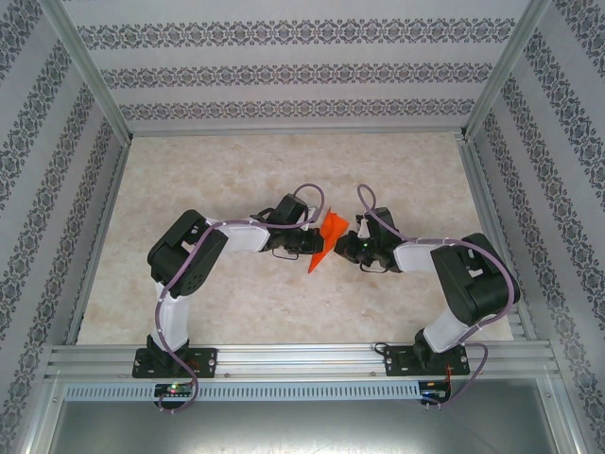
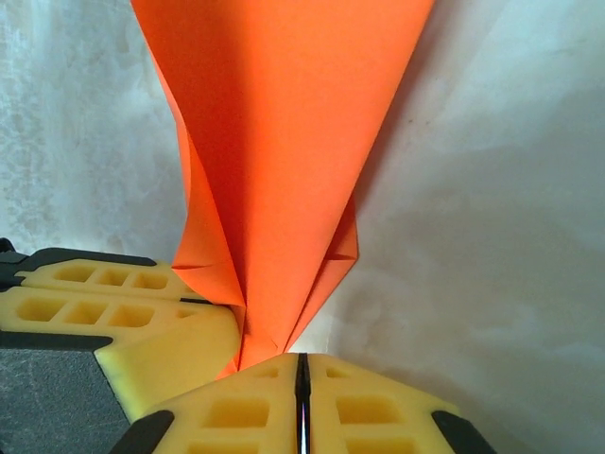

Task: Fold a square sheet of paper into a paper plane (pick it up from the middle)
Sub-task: Fold the wing for the fifth time at the center of the table.

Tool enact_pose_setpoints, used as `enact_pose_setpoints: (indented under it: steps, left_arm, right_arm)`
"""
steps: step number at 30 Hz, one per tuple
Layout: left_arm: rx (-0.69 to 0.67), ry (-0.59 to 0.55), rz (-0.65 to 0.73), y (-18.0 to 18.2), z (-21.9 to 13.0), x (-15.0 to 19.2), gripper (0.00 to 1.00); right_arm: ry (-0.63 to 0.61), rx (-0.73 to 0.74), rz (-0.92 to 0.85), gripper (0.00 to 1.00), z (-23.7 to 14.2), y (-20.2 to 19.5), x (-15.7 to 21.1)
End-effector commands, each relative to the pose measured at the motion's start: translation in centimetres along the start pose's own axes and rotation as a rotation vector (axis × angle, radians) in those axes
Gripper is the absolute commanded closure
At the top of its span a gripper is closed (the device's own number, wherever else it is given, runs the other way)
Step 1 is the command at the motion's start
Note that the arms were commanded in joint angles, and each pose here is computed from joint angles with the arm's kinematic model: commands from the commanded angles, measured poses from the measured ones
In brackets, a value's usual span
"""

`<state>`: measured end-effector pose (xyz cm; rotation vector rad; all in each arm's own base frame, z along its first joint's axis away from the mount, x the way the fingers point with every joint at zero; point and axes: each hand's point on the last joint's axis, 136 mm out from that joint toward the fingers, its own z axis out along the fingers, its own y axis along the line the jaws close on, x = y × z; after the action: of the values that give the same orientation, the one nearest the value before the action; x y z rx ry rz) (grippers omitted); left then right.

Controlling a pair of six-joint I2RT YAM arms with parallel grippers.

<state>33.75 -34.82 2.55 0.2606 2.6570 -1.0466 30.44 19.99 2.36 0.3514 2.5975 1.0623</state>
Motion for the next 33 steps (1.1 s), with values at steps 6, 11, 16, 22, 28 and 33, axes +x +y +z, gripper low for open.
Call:
enact_pose_setpoints:
  steps: [6, 11, 16, 22, 28, 33]
  left_arm:
    - [0.03, -0.013, -0.023, 0.0, 0.1, -0.5, 0.91]
    - [0.047, -0.021, -0.02, -0.4, -0.1, -0.7, 0.91]
    - [0.055, -0.028, -0.017, -0.7, -0.2, -1.1, 0.91]
    - [0.081, -0.043, -0.017, -1.4, -0.3, -1.8, 0.91]
    - [0.111, -0.052, -0.022, -2.3, -0.5, -2.4, 0.91]
    - [0.12, -0.048, -0.03, -2.5, -0.4, -2.5, 0.91]
  right_arm:
    - [-0.016, -0.035, 0.014, 0.88, 0.6, 1.0, -1.7]
    - [-0.012, -0.054, 0.019, 0.88, 1.3, 1.4, -2.3]
    - [-0.002, -0.044, 0.026, 0.88, 1.7, 1.2, -2.5]
    - [0.03, -0.003, 0.055, 0.92, 2.4, -0.1, -1.9]
    - [0.046, 0.017, 0.073, 0.96, 2.6, -1.0, -1.4]
    - [0.051, 0.014, 0.078, 0.96, 2.6, -1.1, -1.2]
